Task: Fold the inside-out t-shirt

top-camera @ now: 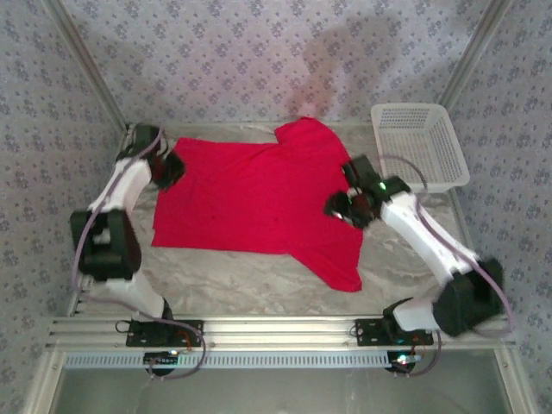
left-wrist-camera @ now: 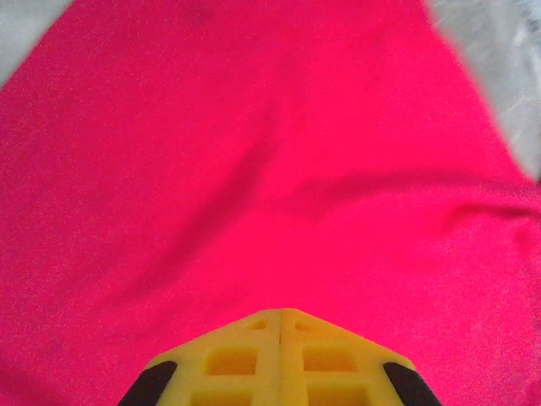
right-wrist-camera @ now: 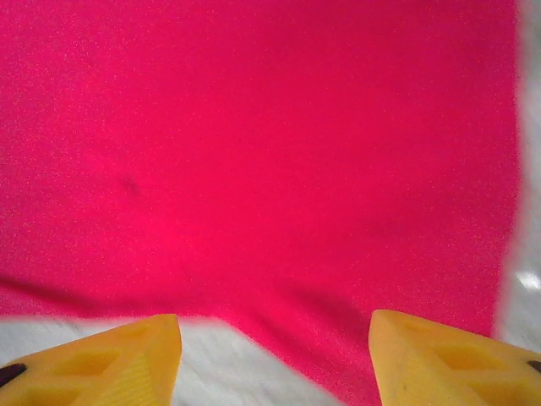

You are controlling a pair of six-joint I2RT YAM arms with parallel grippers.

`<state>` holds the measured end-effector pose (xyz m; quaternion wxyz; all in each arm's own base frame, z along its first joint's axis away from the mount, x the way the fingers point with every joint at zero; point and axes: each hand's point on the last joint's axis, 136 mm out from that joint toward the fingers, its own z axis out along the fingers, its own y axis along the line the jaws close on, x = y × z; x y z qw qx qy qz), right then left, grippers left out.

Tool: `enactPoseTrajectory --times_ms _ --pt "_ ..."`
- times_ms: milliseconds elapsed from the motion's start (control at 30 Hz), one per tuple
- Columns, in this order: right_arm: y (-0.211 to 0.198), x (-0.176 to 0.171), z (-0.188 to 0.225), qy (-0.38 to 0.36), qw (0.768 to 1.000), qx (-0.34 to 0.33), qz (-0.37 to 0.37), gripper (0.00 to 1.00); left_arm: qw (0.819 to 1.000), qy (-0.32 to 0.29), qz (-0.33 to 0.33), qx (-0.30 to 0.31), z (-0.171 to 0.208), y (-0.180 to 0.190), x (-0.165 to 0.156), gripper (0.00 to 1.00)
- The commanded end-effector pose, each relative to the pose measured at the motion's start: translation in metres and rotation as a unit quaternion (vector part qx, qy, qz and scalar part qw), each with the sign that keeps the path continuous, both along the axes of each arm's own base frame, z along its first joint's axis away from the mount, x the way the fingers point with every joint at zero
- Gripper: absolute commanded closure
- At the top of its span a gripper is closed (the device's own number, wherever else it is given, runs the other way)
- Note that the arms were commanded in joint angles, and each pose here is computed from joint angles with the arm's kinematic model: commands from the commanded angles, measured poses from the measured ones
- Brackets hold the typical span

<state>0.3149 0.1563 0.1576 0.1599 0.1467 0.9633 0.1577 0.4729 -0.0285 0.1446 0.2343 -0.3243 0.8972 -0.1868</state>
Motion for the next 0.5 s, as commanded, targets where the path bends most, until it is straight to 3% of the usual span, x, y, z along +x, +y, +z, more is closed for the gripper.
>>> enactPoseTrajectory --times_ms 0,100,267,467 --pt "0.026 0.103 -0.014 -0.069 0.997 0.012 0.009 0.44 1.000 0.002 -0.014 0.004 -0.026 0.000 0.062 1.00" --pt "0.039 0.168 -0.034 -0.066 0.998 0.015 0.006 0.45 1.000 0.002 -0.030 -0.006 -0.041 -0.002 0.107 1.00" --pt "0.054 0.245 -0.075 -0.059 0.996 0.060 -0.022 0.45 0.999 0.016 -0.023 -0.037 -0.077 0.002 0.145 1.00" --pt "0.028 0.258 -0.136 0.017 0.994 0.071 -0.087 0.49 0.993 0.075 0.050 -0.077 -0.130 0.054 0.145 1.00"
